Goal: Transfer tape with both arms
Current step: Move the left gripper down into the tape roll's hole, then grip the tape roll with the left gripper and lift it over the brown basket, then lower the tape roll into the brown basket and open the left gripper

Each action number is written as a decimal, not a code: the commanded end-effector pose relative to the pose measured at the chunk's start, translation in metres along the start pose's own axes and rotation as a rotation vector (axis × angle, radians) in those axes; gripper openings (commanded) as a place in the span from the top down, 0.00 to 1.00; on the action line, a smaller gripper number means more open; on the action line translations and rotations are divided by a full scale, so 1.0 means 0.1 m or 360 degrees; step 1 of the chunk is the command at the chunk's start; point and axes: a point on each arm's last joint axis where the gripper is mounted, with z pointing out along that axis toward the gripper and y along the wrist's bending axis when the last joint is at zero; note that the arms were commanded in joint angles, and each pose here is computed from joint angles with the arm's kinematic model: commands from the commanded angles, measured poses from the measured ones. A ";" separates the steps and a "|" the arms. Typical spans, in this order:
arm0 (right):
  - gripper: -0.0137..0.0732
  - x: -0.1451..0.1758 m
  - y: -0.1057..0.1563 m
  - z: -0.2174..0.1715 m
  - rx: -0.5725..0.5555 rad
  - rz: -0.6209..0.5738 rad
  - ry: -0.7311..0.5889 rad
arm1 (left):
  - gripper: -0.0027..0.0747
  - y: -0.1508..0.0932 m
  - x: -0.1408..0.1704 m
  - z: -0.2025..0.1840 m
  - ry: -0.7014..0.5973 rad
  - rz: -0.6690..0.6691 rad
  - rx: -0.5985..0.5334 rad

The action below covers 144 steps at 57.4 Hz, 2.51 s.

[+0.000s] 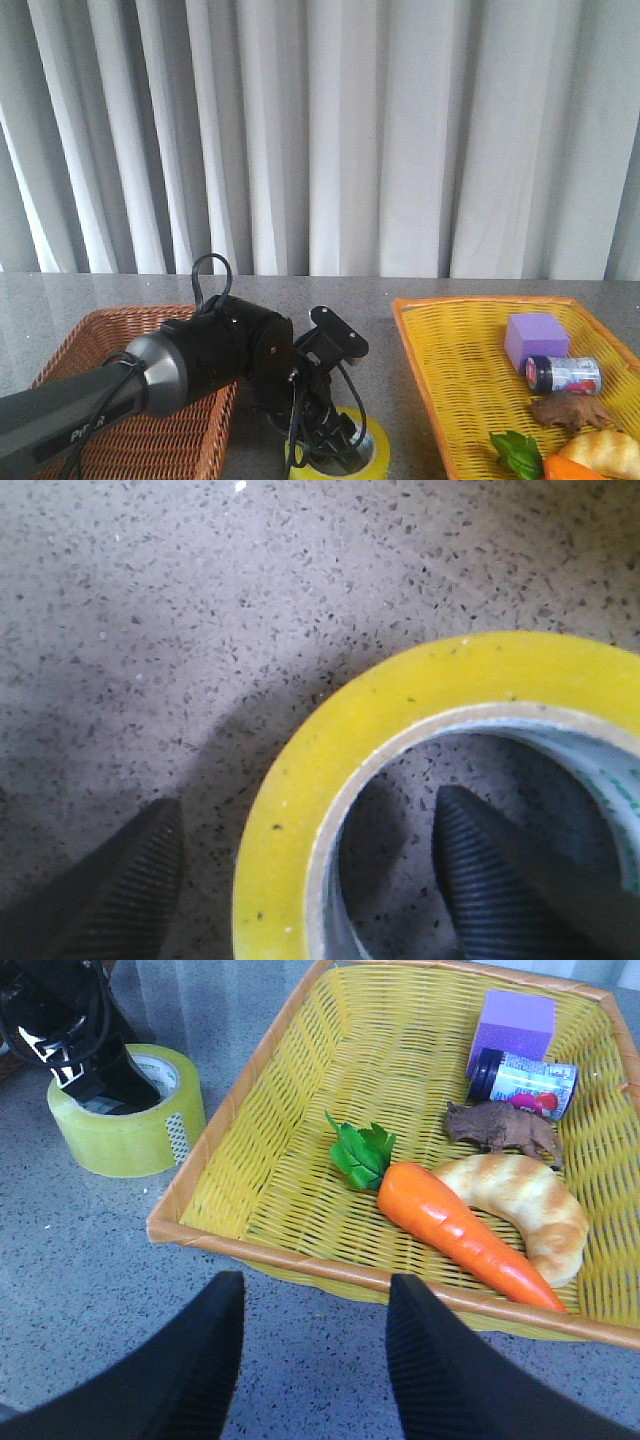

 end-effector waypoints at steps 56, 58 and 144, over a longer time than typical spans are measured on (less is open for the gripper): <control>0.46 -0.12 -0.01 -0.03 0.0012 0.0003 -0.0131 | 0.80 0.03 -0.22 -1.49 -0.0387 0.0031 -0.0128; 0.46 -0.12 -0.01 -0.03 0.0012 0.0003 -0.0131 | 0.80 0.04 -0.21 -1.58 -0.0398 0.0048 -0.0162; 0.46 -0.13 -0.01 -0.03 0.0013 0.0000 -0.0133 | 0.79 1.60 0.87 -1.05 0.0095 -0.0771 -0.0490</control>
